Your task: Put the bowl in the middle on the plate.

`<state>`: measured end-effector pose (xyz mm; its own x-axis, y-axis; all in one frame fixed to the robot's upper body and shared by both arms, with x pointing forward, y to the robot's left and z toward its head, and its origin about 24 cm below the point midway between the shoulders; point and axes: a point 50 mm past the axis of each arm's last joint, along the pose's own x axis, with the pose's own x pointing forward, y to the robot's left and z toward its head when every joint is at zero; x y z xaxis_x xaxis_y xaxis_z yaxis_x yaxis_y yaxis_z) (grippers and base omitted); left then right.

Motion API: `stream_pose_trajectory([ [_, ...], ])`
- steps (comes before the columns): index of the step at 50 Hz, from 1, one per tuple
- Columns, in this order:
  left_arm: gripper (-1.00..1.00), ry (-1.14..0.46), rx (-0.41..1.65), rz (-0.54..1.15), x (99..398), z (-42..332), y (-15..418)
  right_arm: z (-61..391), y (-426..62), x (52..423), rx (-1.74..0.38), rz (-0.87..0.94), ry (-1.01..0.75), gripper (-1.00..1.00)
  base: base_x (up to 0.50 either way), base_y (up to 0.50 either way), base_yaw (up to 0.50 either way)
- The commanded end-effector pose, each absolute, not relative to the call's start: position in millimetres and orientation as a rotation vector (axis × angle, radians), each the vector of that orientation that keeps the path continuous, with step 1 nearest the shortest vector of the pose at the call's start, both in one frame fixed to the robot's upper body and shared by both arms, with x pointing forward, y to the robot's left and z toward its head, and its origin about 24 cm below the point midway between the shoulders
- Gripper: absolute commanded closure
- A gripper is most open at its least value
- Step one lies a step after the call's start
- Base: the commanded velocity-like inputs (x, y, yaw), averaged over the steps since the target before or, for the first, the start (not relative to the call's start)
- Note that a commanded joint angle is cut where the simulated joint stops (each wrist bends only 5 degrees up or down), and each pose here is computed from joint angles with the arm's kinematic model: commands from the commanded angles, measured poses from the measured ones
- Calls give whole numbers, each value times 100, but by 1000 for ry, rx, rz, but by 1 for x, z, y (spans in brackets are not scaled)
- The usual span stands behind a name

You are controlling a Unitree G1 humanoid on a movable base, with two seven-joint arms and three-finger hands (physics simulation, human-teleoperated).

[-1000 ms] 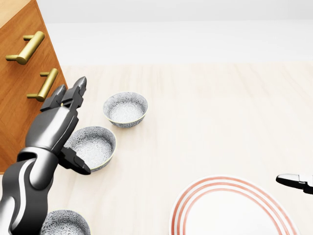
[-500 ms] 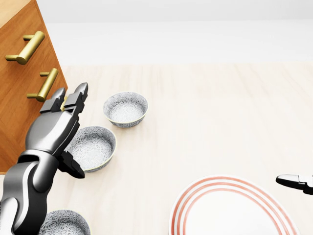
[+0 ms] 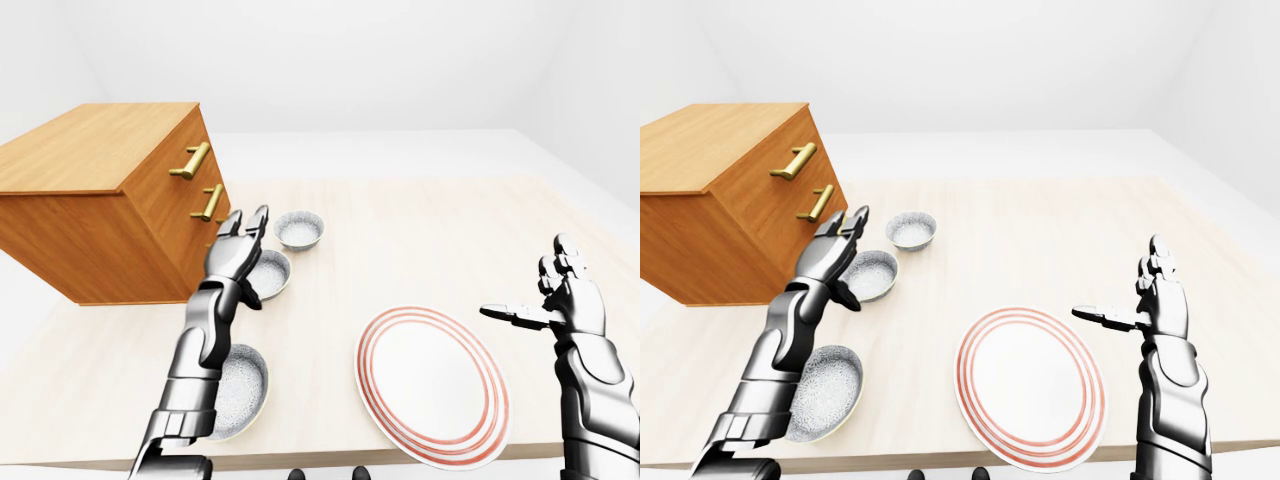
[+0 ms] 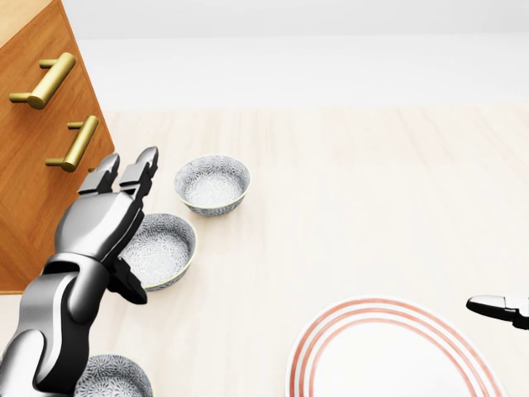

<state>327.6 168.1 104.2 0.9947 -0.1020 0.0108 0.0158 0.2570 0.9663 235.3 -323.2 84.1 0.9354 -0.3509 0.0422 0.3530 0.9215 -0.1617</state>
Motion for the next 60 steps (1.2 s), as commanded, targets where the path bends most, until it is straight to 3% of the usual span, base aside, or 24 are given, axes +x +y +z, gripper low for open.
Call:
stream_pose_trajectory([
  [1, -100, -71, 1310, -99, 329, 98, 163, 82, -323, 236, -167, -362, -5, -100, 0, 0, 0],
  [36, -100, -24, 1296, -169, 321, 66, 156, 79, -323, 237, -173, -360, 14, -100, 0, 0, 0],
  [60, -100, -45, 1278, -156, 328, 69, 151, 78, -322, 237, -182, -351, 18, -100, 0, 0, 0],
])
